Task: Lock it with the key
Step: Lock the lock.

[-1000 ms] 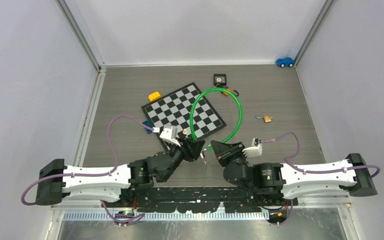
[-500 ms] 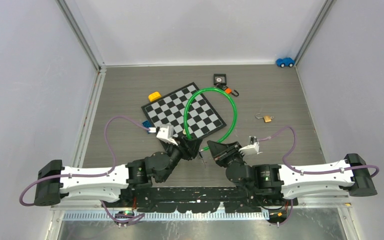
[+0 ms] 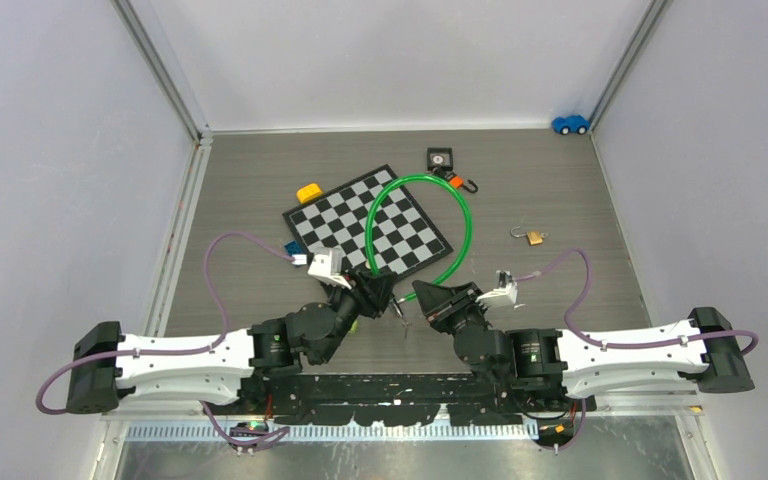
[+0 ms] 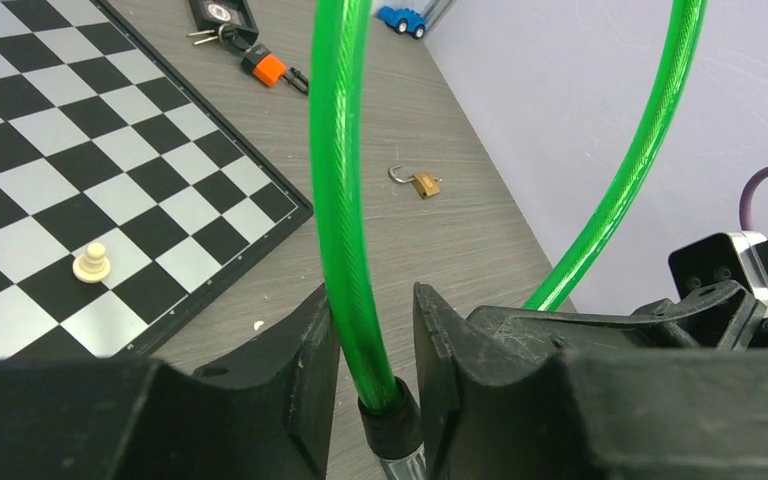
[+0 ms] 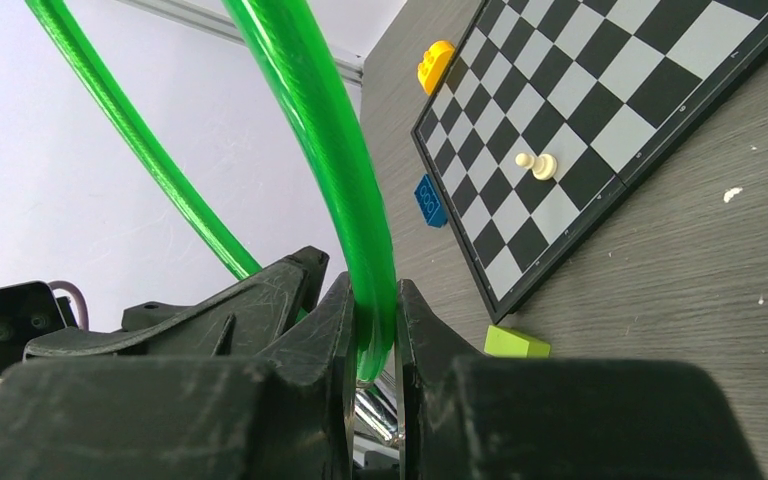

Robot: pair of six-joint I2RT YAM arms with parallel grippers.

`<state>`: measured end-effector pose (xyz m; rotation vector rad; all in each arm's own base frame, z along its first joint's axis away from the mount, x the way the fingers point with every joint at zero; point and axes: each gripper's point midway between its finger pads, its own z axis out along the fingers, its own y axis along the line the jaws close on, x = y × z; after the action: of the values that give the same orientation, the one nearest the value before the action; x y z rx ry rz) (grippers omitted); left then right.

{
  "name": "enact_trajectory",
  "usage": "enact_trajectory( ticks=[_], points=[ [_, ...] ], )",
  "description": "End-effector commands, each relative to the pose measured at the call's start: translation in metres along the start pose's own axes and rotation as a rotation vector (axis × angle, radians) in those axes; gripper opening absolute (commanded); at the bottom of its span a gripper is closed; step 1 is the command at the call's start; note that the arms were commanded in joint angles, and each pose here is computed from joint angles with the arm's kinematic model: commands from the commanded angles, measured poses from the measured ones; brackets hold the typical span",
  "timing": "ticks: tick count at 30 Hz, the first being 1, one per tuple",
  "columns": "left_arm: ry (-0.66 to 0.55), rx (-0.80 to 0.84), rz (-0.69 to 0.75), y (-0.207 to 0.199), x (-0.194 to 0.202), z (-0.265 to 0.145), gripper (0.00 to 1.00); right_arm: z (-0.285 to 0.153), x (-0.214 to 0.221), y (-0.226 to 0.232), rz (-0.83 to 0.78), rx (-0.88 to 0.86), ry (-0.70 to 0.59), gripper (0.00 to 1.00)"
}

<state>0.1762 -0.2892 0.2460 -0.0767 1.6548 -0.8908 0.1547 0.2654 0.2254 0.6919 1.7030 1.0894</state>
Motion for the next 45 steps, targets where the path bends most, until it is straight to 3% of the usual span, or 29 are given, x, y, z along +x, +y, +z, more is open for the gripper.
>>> enact_trajectory(
  ticks=[1,5,6,13,26,37,45],
  points=[
    [-0.058,0.016,-0.069,-0.009,-0.024,-0.002,0.29,-0.001,-0.007,0.011,0.015,-0.026,-0.021,0.0],
    [-0.052,0.02,-0.076,-0.011,-0.022,-0.001,0.01,-0.001,-0.006,0.011,0.016,-0.026,-0.025,0.0],
    [-0.046,0.025,-0.076,-0.012,-0.02,0.0,0.0,0.0,-0.006,0.011,0.018,-0.026,-0.027,0.0],
    [-0.061,0.051,-0.121,-0.018,-0.016,0.003,0.0,0.003,-0.002,0.003,0.091,-0.008,-0.042,0.0],
    [-0.114,0.043,-0.096,-0.018,-0.027,0.005,0.0,0.01,0.042,-0.002,0.181,0.016,0.059,0.01],
    [-0.114,0.054,-0.073,-0.014,-0.028,0.001,0.0,0.002,0.018,-0.01,0.155,0.004,0.027,0.33],
    [-0.11,0.063,0.037,-0.014,-0.025,0.004,0.0,-0.002,0.004,-0.016,0.131,0.009,0.01,0.56]
  ],
)
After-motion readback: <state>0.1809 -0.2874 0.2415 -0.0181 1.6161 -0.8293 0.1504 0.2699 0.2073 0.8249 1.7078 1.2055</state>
